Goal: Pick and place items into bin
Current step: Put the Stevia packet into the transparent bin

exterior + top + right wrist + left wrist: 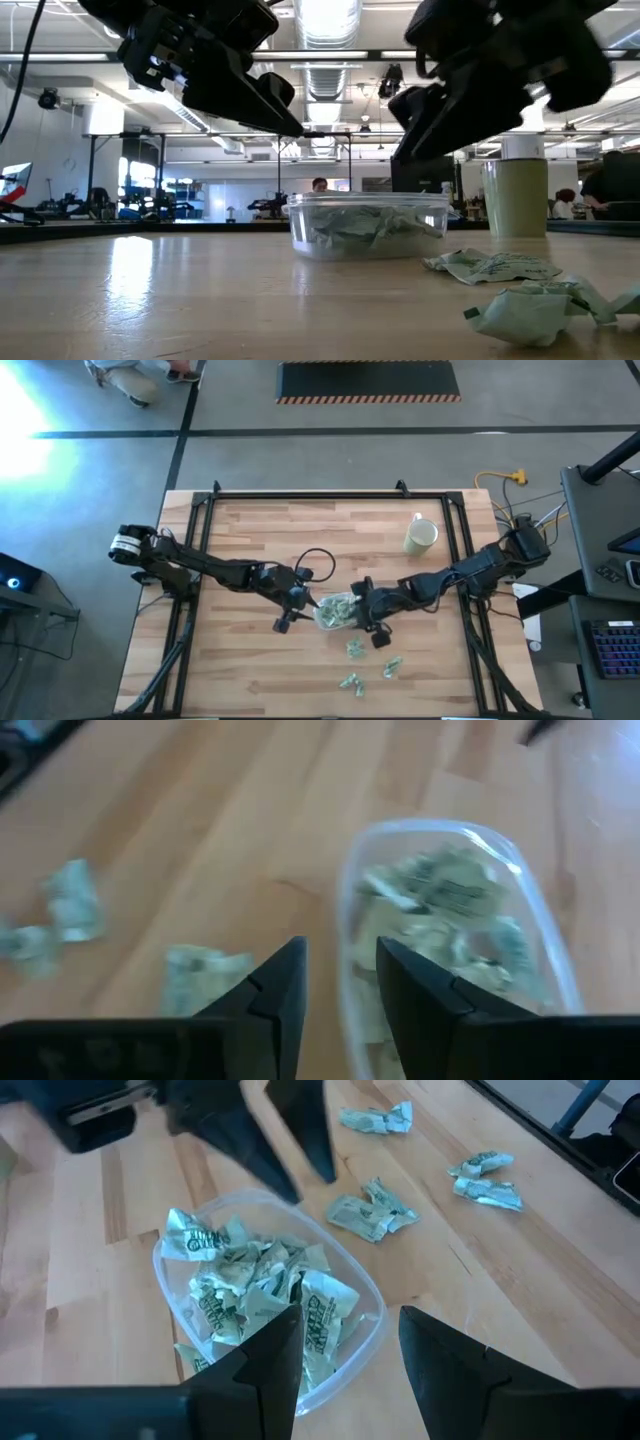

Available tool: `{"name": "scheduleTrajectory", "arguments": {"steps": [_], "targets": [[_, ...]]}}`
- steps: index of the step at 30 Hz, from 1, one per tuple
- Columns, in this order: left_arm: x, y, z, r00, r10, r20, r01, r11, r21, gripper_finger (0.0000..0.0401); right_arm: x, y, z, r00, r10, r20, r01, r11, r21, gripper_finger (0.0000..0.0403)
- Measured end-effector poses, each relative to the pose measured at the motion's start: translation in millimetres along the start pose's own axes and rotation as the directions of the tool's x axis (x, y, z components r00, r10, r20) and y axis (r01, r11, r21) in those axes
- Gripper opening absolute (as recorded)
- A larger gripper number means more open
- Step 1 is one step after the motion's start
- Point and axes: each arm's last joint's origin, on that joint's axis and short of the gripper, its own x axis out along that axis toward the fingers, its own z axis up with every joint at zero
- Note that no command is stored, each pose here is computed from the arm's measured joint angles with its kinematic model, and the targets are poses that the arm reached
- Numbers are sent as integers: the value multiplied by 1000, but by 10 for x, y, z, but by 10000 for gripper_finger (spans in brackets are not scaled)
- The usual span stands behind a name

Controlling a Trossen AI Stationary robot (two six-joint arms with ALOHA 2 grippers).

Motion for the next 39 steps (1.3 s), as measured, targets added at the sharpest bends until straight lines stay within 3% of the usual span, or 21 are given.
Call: {"name": "scheduleTrajectory", "arguments": {"steps": [9,15,25,30,35,39], "targets": [[15,-110,49,1000,-25,10,25,999,23,151,-198,553,24,989,145,-23,-146,987,-66,119],[33,-253,159,997,-52,65,48,997,62,151,-308,936,-59,972,222,-79,-225,974,-24,110],[223,-444,209,978,-99,182,77,989,124,151,-415,1194,-307,950,168,-264,-125,977,170,96],[290,-499,320,956,-74,283,31,987,156,151,-436,1197,-365,939,138,-314,-67,972,225,89],[477,-660,412,981,58,186,-88,984,158,150,-438,1194,-375,936,134,-324,-59,971,233,83],[703,-824,560,993,72,92,-90,974,208,150,-446,1191,-375,936,133,-327,-57,971,232,79]]}}
